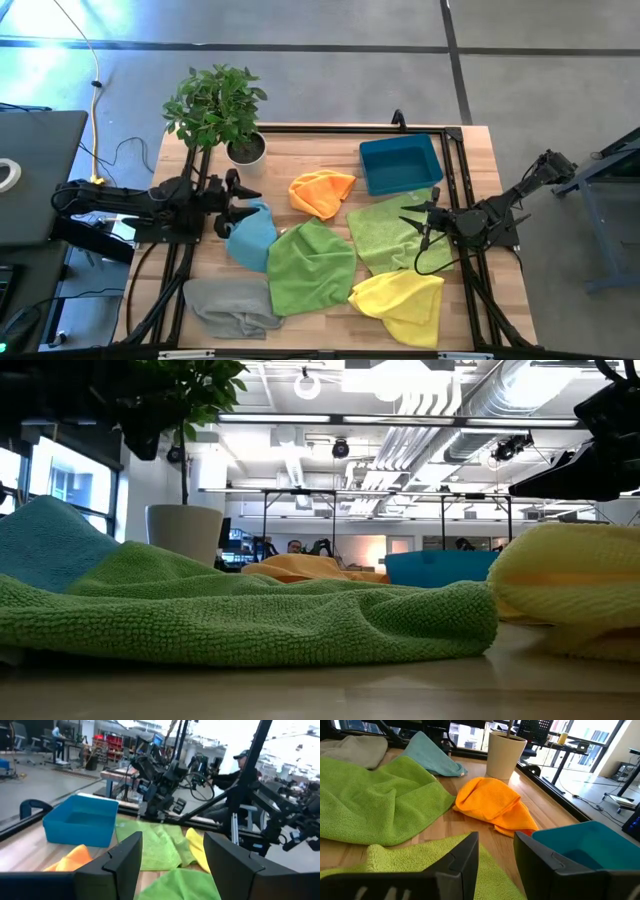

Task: Fold microfiber towels
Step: Move the light green microfiber cloth to the middle right of the table

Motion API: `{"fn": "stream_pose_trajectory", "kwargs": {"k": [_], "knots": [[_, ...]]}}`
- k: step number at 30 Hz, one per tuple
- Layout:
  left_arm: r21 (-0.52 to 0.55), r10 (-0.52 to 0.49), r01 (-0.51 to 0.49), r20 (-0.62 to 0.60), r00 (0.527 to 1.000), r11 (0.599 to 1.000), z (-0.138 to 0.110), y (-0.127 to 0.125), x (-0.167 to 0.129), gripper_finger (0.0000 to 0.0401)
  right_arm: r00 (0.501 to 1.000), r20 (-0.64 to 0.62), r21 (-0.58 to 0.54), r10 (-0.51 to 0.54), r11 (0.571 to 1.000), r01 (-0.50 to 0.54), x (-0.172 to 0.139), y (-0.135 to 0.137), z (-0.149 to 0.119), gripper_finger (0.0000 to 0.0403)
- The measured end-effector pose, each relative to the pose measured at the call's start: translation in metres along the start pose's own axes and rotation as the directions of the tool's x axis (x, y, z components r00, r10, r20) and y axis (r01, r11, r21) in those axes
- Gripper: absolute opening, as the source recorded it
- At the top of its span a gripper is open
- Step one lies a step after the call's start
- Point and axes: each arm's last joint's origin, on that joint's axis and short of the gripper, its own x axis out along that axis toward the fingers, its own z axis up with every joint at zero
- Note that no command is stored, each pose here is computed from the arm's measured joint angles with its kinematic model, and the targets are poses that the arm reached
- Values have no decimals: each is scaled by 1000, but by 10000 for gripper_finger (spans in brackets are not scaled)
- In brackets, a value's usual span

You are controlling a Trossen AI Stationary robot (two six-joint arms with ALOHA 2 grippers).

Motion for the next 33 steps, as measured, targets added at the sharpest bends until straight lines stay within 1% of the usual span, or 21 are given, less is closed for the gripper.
{"fn": "stream_pose_trajectory", "kwargs": {"k": [5,11,14,19,27,33], "knots": [[-1,-31,31,-74,997,1000,7,-3,12,203,1000,0,0,0,1000,0,0,0,0,116],[5,-70,72,-173,982,997,10,-8,34,203,1000,0,0,0,1000,0,0,0,0,116],[17,-90,97,-238,967,995,5,-13,45,203,1000,0,0,0,1000,0,0,0,0,116],[7,-113,123,-347,931,992,-7,-22,61,203,1000,0,0,0,1000,0,0,0,0,116],[23,-122,150,-468,875,988,-22,-43,85,203,1000,0,0,-2,1000,2,0,0,0,116],[60,-118,177,-533,838,982,-31,-56,111,203,1000,0,0,-13,1000,13,0,0,0,116]]}}
